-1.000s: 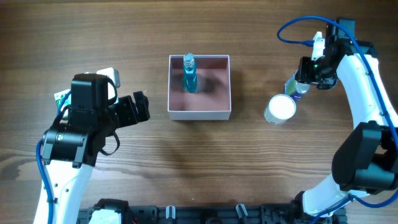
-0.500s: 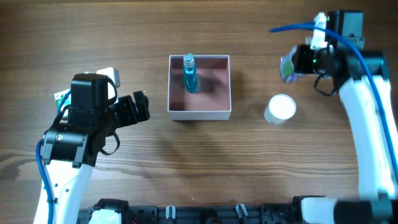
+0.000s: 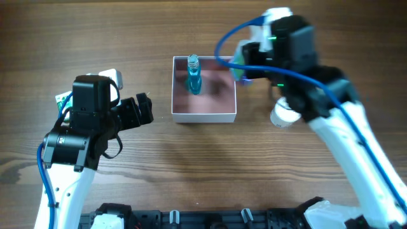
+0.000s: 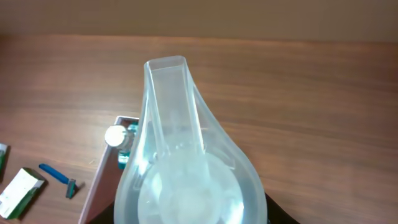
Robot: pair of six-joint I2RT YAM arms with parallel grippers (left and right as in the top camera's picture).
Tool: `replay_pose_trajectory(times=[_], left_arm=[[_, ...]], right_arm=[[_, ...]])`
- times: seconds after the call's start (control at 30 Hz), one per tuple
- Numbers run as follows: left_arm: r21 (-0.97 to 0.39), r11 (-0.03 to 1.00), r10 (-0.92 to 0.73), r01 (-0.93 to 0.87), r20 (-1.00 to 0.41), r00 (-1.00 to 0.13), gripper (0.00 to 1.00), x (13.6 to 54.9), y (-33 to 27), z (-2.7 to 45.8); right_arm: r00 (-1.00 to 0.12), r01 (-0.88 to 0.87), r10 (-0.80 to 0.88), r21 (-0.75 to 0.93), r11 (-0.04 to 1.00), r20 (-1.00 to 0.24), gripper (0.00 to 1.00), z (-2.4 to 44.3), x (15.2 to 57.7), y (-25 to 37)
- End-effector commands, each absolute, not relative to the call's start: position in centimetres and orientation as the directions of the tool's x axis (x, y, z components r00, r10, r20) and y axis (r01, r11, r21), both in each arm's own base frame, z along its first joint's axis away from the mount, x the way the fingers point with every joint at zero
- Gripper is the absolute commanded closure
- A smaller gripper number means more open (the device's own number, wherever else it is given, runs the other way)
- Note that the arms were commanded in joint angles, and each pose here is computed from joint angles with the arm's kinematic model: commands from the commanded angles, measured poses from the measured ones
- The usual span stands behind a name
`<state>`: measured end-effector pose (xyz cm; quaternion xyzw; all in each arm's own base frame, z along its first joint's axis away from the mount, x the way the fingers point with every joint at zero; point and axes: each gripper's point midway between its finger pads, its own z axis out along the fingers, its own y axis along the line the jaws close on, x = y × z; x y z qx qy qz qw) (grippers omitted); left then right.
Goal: Pack container
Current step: 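Place the soap pump bottle in the box beside the mouthwash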
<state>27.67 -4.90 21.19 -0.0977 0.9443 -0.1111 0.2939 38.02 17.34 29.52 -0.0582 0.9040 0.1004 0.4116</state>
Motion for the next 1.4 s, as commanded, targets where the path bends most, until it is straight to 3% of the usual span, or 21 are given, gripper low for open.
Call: replay_pose_trajectory(times=[0.0,0.63,1.17,1.2,1.3,1.37], left_arm=[[-0.291,0.950,-0.259,-0.110,-0.542,-0.800,0.00,28.0,-5.2,22.0],[-0.291,0.950,-0.259,-0.110,-0.542,-0.800,0.00,28.0,-5.2,22.0],[-0.291,0.950,-0.259,-0.111,-0.542,-0.800,0.00,28.0,-5.2,22.0],[-0.291,0.950,-0.259,-0.111,-0.542,-0.800,0.00,28.0,-5.2,22.0],[-0.291,0.950,-0.259,-0.111,-0.542,-0.800,0.00,28.0,-5.2,22.0],[-0.291,0.950,-0.259,-0.111,-0.542,-0.800,0.00,28.0,-5.2,22.0]], right_arm=[[-0.645,-0.101,0.033,0.128,0.987,-0.764,0.96,28.5,39.3,18.9],[-0.769,0.079,0.153,0.146,0.986,-0.621,0.96,17.5,42.7,21.2],[-0.786,0.097,0.141,0.105,0.990,-0.602,0.95,13.0,44.5,21.9],[-0.789,0.097,0.139,0.102,0.990,-0.599,0.93,12.7,44.5,21.9],[-0.789,0.097,0.139,0.101,0.990,-0.598,0.71,12.5,44.6,22.0],[-0.788,0.096,0.139,0.103,0.990,-0.600,0.62,12.6,44.6,22.0]])
